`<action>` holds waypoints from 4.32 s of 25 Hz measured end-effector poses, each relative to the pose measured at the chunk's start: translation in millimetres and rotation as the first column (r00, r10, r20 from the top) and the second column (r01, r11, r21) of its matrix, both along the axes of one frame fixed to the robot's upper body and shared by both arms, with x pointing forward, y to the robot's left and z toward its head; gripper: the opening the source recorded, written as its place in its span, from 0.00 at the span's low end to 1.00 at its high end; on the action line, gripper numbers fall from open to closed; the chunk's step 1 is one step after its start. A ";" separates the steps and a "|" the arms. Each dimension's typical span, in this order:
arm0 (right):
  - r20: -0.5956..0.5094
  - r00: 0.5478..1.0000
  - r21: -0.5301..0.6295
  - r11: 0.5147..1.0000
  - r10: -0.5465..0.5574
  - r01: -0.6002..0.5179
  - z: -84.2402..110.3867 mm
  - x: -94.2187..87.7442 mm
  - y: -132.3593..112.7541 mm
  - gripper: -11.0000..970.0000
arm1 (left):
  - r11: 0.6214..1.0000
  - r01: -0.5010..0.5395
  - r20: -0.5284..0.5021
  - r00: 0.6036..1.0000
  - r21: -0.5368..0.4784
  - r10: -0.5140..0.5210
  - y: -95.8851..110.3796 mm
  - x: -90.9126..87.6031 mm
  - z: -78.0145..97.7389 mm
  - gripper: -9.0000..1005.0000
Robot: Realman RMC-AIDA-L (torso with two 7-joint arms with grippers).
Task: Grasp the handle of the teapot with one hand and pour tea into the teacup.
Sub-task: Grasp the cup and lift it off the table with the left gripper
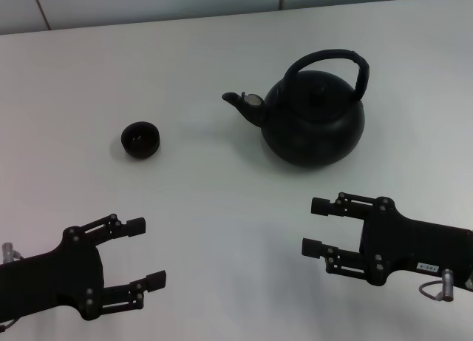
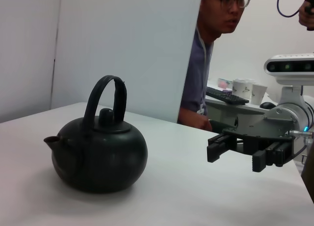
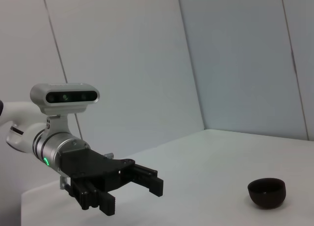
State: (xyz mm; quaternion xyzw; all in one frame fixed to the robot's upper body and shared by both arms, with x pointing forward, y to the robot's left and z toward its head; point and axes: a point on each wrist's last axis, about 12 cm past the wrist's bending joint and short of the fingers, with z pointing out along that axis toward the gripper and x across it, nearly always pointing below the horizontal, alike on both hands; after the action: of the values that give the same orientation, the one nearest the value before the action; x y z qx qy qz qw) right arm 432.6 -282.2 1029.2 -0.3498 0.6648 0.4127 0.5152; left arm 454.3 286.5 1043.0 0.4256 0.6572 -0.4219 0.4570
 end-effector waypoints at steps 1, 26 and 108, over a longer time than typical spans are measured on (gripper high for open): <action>0.000 1.000 0.000 1.000 0.000 0.000 0.0 0.0 0.0 0.67 | 1.000 0.000 0.000 1.000 0.000 0.000 0.1 -0.1 0.0 0.84; -0.002 1.000 0.002 1.000 0.001 -0.001 -0.4 -0.6 0.9 0.68 | 1.000 -0.001 0.012 1.000 0.006 0.001 0.4 0.3 -0.2 0.84; 0.036 0.999 0.021 1.000 0.006 -0.006 8.8 18.5 8.6 0.68 | 0.837 -0.525 0.287 0.834 0.152 0.471 -48.2 80.4 -43.1 0.84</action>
State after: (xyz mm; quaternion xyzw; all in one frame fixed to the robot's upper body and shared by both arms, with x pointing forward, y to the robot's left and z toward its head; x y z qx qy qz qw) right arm 451.1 -273.6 1037.9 -0.3536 0.6500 0.4150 0.5294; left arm 534.7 238.3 999.9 0.3348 0.7294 -0.1561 0.5758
